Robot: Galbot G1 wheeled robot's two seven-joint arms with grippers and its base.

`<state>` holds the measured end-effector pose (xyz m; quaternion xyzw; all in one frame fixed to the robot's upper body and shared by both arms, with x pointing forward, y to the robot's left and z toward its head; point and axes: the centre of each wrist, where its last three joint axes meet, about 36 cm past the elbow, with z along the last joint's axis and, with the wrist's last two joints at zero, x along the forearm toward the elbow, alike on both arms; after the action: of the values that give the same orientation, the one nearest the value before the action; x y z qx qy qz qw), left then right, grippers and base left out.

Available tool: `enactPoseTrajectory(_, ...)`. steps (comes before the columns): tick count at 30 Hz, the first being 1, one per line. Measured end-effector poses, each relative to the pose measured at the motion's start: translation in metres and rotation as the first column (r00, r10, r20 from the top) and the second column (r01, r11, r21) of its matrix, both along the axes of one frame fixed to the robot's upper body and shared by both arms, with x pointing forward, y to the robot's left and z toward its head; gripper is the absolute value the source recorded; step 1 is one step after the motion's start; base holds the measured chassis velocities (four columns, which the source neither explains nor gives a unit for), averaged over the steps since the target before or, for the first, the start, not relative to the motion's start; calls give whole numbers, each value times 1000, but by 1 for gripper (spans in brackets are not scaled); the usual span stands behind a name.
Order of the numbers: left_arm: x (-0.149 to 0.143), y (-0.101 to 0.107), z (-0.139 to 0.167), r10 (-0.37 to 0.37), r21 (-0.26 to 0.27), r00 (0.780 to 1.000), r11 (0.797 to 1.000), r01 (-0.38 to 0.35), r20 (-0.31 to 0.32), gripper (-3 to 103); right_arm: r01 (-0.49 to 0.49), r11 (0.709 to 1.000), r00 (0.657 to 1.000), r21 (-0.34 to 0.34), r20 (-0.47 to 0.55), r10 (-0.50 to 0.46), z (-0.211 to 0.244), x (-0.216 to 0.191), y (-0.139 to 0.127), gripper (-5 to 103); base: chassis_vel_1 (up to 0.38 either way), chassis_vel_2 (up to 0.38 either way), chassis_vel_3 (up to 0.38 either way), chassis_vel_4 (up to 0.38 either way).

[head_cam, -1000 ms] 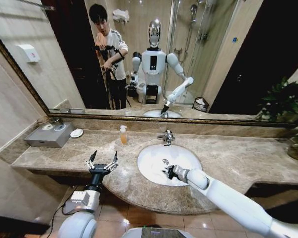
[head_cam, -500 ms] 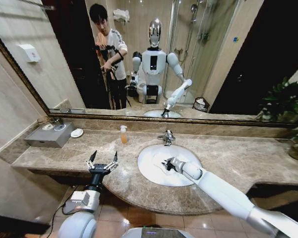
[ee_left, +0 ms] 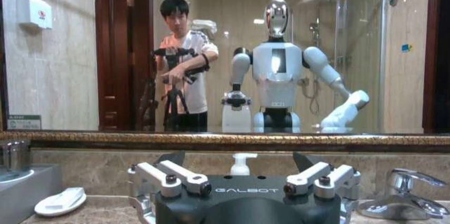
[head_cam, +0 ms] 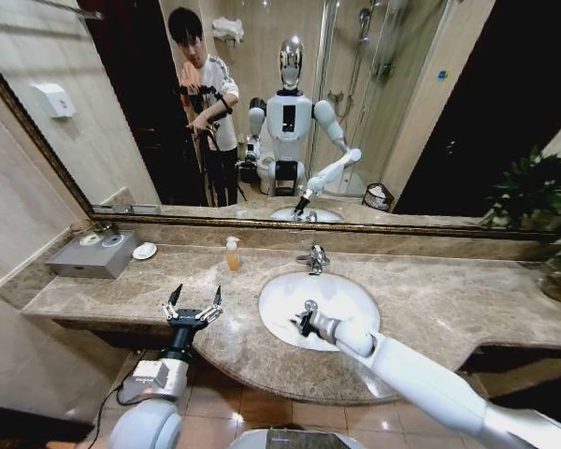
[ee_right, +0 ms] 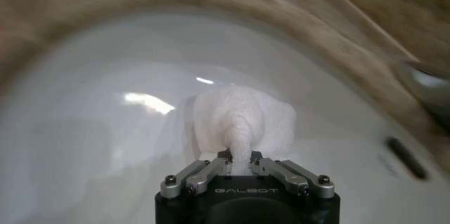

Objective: Pick up the towel from the sink counter and wipe the mirror surface.

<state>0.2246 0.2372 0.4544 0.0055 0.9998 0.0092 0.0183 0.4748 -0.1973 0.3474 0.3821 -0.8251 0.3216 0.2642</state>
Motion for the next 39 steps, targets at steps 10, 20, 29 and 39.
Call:
enactPoseTrajectory(10,0,0,0,0,0,1000,1000,0,0,100,-75,997,995,3,-65,75,15,-38,2,9,0,0,0,0)
enactPoseTrajectory(20,0,0,0,0,0,1000,1000,0,0,100,53,998,980,33,-194,-45,26,-25,22,9,0,0,0,0)
enactPoseTrajectory(29,0,0,0,0,0,1000,1000,0,0,100,148,989,966,16,-217,-141,21,10,-13,9,0,0,0,0)
enactPoseTrajectory(39,0,0,0,0,0,1000,1000,0,0,100,82,995,958,57,-279,-63,26,-44,22,9,0,0,0,0)
